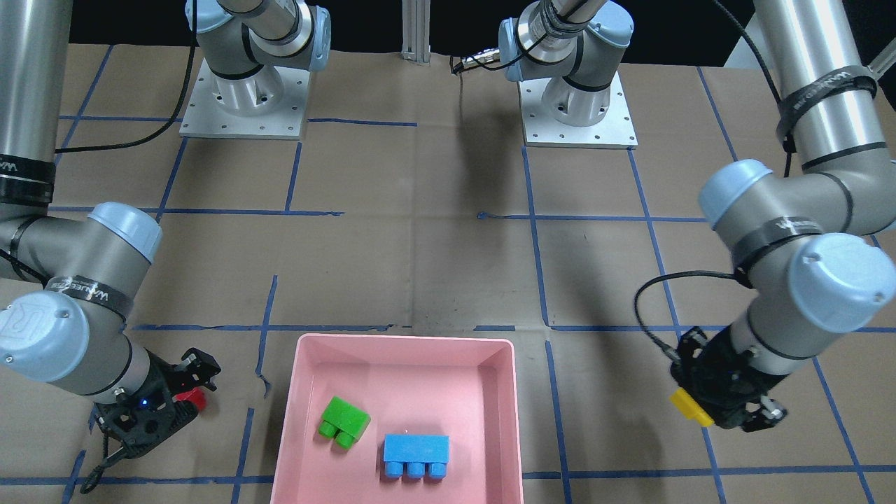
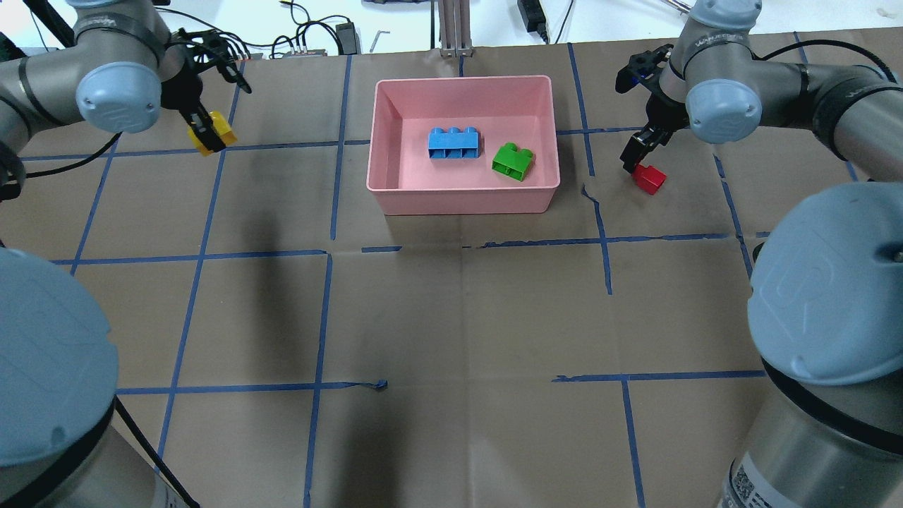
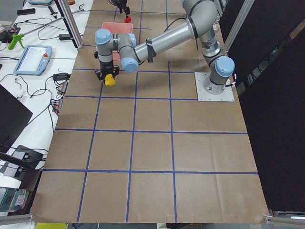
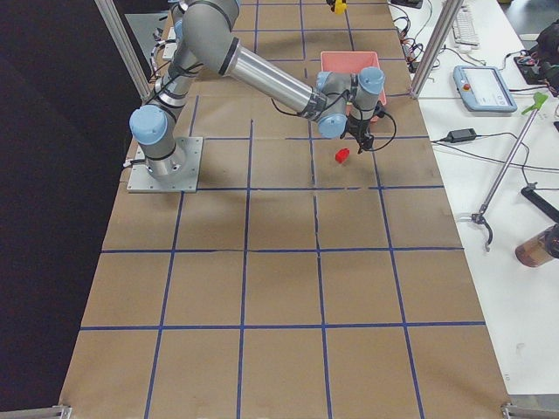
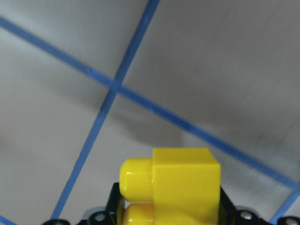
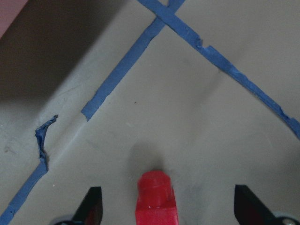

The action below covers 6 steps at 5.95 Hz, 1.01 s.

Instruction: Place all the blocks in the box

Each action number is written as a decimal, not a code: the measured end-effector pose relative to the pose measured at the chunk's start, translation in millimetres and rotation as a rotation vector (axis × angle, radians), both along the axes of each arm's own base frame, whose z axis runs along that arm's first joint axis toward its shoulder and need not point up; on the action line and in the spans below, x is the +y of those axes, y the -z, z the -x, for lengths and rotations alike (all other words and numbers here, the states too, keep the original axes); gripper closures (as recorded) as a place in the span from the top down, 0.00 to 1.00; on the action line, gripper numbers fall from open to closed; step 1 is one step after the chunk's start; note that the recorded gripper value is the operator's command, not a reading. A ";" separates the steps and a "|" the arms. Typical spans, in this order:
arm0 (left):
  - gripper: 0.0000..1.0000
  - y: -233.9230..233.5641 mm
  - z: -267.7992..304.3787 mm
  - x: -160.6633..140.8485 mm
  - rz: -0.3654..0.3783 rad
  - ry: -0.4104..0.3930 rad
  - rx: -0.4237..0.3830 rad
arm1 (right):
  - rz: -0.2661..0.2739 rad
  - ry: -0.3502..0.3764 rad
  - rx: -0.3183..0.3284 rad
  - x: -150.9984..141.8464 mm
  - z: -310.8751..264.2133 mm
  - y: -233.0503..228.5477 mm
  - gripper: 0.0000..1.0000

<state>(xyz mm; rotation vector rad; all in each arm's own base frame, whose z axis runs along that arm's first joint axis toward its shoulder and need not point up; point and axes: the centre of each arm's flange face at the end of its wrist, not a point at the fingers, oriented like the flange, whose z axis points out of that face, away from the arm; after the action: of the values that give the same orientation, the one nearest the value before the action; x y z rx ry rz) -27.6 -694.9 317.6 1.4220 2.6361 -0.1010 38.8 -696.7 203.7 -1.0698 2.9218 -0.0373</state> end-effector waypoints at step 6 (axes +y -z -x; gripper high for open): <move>0.34 28.8 262.5 -9.5 0.092 -0.052 0.082 | -0.034 0.002 0.012 15.5 -2.0 28.7 0.30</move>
<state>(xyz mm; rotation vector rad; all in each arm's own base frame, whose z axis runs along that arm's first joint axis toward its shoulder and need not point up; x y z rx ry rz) -290.0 -704.4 288.7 1.3470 2.6932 -0.2766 40.8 -681.2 175.0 -1.0658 2.9233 0.0187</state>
